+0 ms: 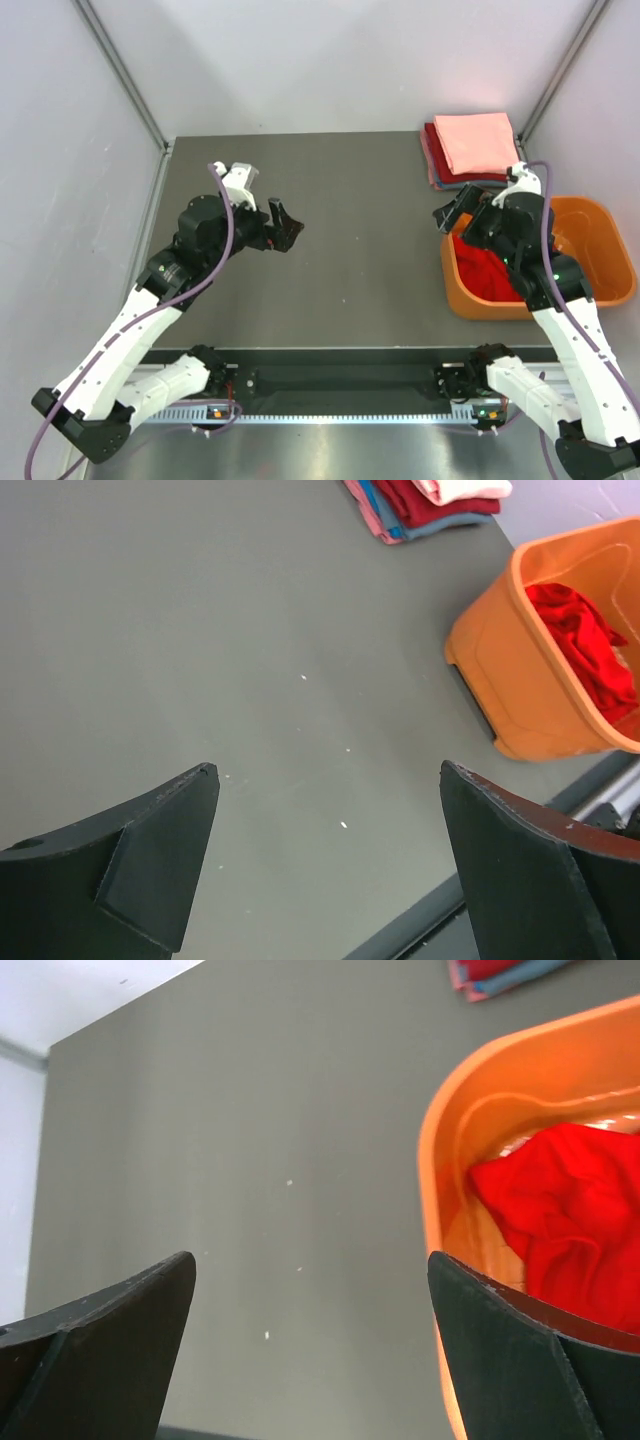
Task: Fold and stack the t-shirts
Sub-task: Grab the tshirt from the pile
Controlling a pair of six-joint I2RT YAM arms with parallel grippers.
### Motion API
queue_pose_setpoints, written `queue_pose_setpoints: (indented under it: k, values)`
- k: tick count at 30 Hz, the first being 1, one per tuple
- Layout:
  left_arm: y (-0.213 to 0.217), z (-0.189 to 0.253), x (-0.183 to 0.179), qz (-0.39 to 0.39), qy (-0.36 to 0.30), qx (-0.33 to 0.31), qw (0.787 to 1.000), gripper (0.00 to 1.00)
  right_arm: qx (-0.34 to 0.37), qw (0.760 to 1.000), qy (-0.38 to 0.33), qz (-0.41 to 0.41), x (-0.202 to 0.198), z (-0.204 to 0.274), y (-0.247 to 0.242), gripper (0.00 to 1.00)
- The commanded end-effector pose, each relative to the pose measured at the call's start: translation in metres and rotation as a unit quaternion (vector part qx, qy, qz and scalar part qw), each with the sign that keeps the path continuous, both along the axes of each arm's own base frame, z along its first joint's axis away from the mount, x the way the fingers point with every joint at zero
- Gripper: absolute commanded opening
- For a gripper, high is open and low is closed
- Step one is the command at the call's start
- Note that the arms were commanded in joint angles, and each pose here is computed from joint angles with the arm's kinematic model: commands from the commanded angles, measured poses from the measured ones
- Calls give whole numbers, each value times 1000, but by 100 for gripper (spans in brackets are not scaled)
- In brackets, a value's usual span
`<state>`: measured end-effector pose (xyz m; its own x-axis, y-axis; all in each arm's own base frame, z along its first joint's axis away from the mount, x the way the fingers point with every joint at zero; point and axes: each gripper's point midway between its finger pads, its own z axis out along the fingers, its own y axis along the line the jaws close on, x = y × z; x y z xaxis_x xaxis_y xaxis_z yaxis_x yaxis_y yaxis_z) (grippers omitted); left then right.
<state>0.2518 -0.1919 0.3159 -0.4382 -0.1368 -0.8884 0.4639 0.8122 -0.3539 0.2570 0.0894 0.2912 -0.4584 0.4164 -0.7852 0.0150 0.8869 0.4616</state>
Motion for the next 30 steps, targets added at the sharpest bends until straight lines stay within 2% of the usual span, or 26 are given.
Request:
queue_pose_setpoints:
  k: [1, 5, 8, 9, 11, 15, 20, 22, 29, 30]
  values:
    - [15, 4, 8, 36, -37, 13, 999, 96, -5, 998, -7, -57, 1, 8, -18, 100]
    - [26, -12, 15, 59, -48, 49, 996, 96, -34, 989, -11, -147, 5, 3, -50, 100]
    - [34, -27, 18, 74, -46, 70, 994, 96, -64, 969, -5, -240, 12, 0, -87, 100]
    - [34, -35, 18, 74, -40, 75, 994, 96, -79, 959, 14, -272, 19, -7, -106, 100]
    - [32, -43, 17, 69, -35, 76, 994, 95, -82, 956, 34, -279, 28, -12, -120, 100]
    - [25, -47, 16, 53, -24, 73, 996, 94, -71, 925, 92, -362, 37, -52, -177, 100]
    - [25, -52, 16, 51, -19, 79, 995, 93, -38, 900, 170, -399, 39, -116, -213, 100]
    - [25, -53, 16, 51, -19, 80, 995, 92, -23, 899, 188, -396, 43, -137, -218, 100]
    - [23, -53, 15, 42, -23, 79, 996, 91, -9, 860, 279, -428, 47, -216, -248, 98]
    - [24, -53, 15, 42, -24, 79, 996, 91, 0, 861, 287, -420, 48, -225, -244, 97]
